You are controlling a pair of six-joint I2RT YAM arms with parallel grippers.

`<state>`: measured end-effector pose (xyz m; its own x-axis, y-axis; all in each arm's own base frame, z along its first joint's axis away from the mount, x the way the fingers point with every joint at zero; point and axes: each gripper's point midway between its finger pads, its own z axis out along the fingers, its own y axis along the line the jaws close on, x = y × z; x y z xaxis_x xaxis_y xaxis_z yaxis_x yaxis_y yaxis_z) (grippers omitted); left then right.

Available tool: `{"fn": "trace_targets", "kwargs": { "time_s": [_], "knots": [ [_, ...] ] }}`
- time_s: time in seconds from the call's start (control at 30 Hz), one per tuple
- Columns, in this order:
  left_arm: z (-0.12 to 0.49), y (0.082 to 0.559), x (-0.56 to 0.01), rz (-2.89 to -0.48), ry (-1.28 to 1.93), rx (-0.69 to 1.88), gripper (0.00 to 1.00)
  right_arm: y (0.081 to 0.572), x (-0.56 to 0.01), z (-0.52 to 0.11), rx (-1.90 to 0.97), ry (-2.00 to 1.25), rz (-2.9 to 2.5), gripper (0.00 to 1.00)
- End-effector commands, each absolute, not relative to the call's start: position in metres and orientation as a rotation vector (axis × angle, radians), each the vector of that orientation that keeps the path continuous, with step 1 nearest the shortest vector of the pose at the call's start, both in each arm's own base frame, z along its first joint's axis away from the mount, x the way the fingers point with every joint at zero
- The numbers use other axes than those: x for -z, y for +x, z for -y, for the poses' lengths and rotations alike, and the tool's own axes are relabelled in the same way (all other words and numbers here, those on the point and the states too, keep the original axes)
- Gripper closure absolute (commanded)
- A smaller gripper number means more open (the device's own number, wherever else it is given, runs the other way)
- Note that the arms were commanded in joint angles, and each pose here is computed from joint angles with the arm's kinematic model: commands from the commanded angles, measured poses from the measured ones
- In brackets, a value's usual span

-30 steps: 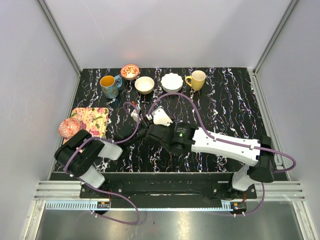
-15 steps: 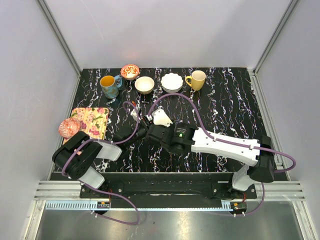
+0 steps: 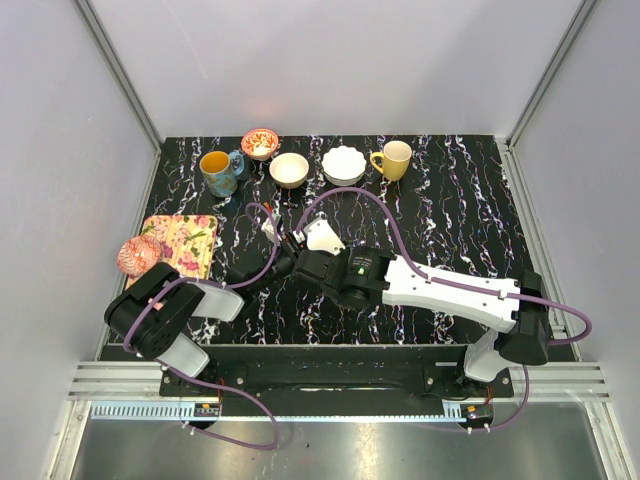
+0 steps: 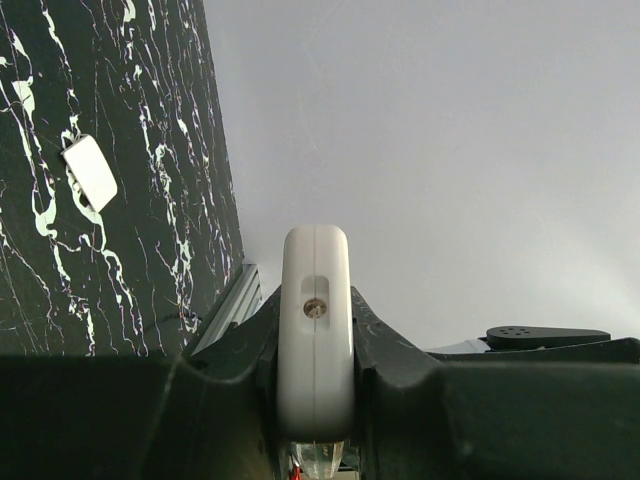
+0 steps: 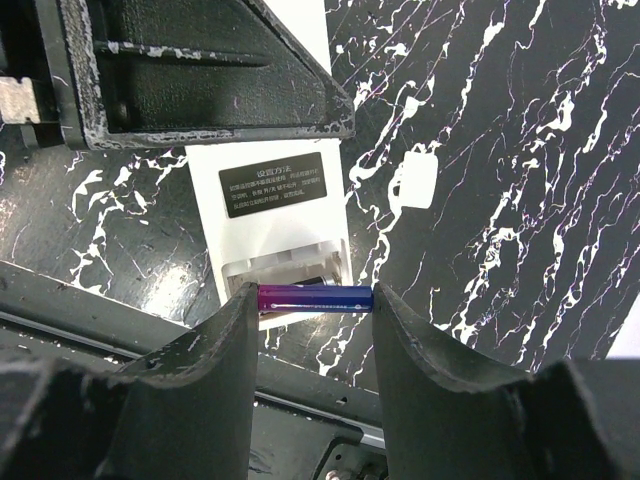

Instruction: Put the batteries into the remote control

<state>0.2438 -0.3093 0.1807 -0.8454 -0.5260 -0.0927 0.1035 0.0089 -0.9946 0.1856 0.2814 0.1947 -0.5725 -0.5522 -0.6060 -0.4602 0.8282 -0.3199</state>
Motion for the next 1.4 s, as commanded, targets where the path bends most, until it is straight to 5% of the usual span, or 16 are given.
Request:
{"fn": "trace_targets", "kwargs": {
  "time_s": [0.0,1.37],
  "knots": [
    [0.2923,0.2213,-0.2859,-1.347,-0.155,2.062,1.00,0.1825,-0.1976,-0.2818,0.151,-0.730,-2.277,0.92],
    [0.2934,0.2173,-0.2851,-1.351,-0.147,2.065,1.00,0.1881,-0.2002,-0.2817,0.189,-0.695,-2.259,0.49]
  ]
}}
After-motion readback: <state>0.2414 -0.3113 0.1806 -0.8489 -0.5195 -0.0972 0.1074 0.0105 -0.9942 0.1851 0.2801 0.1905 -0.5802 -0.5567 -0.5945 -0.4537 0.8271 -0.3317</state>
